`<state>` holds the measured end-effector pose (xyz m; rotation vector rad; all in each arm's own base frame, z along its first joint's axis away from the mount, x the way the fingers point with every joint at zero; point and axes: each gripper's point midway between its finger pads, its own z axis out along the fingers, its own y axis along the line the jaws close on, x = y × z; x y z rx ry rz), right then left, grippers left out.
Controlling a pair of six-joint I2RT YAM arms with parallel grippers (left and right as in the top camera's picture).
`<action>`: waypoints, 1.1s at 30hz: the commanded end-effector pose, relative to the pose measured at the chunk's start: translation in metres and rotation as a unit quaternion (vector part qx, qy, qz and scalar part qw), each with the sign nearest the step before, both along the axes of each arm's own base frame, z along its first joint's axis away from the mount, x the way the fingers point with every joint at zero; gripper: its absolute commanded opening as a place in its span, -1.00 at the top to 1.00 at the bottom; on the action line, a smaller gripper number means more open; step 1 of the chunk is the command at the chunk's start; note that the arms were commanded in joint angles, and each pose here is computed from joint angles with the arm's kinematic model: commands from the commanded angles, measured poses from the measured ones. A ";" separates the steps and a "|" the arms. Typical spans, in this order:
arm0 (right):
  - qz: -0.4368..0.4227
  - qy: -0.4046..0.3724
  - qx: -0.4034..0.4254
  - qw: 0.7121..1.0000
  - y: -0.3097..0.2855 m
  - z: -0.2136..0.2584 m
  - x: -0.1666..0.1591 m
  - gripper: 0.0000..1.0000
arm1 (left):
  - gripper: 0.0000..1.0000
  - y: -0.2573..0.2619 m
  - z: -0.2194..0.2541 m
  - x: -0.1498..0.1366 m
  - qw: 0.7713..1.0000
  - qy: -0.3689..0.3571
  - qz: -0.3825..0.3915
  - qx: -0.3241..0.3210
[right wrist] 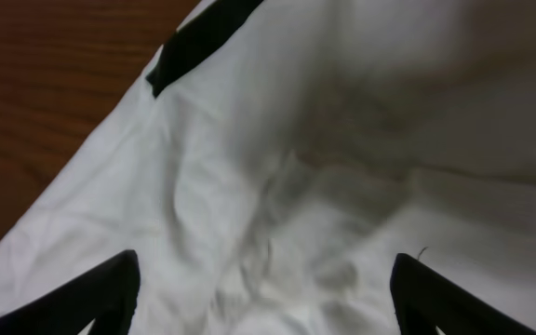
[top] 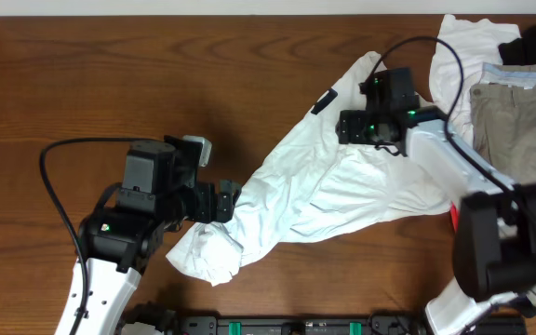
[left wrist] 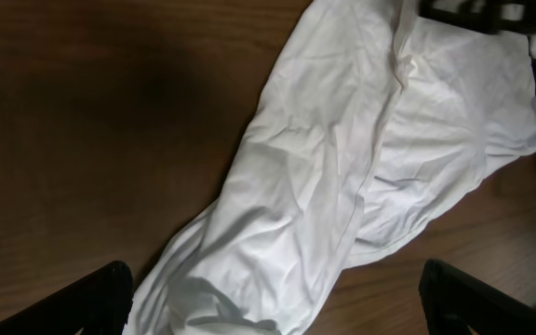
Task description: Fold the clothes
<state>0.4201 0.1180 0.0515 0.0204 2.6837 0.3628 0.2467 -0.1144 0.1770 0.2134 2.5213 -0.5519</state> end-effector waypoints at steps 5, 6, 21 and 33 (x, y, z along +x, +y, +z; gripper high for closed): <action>-0.060 0.033 0.005 0.998 -0.001 -0.044 0.008 -0.47 | -0.96 0.001 0.005 0.002 1.000 -0.003 0.005 0.002; -0.061 0.034 0.004 0.998 -0.001 -0.047 0.008 -0.42 | -0.96 0.001 0.005 0.002 1.000 -0.003 0.005 0.002; -0.096 -0.003 -0.038 0.995 -0.029 0.002 0.014 0.98 | -0.96 0.001 0.005 0.001 1.000 -0.003 0.005 0.001; -0.122 -0.209 -0.028 0.970 -0.062 0.239 0.009 0.98 | -0.96 -0.034 0.010 -0.013 0.998 -0.006 -0.065 -0.022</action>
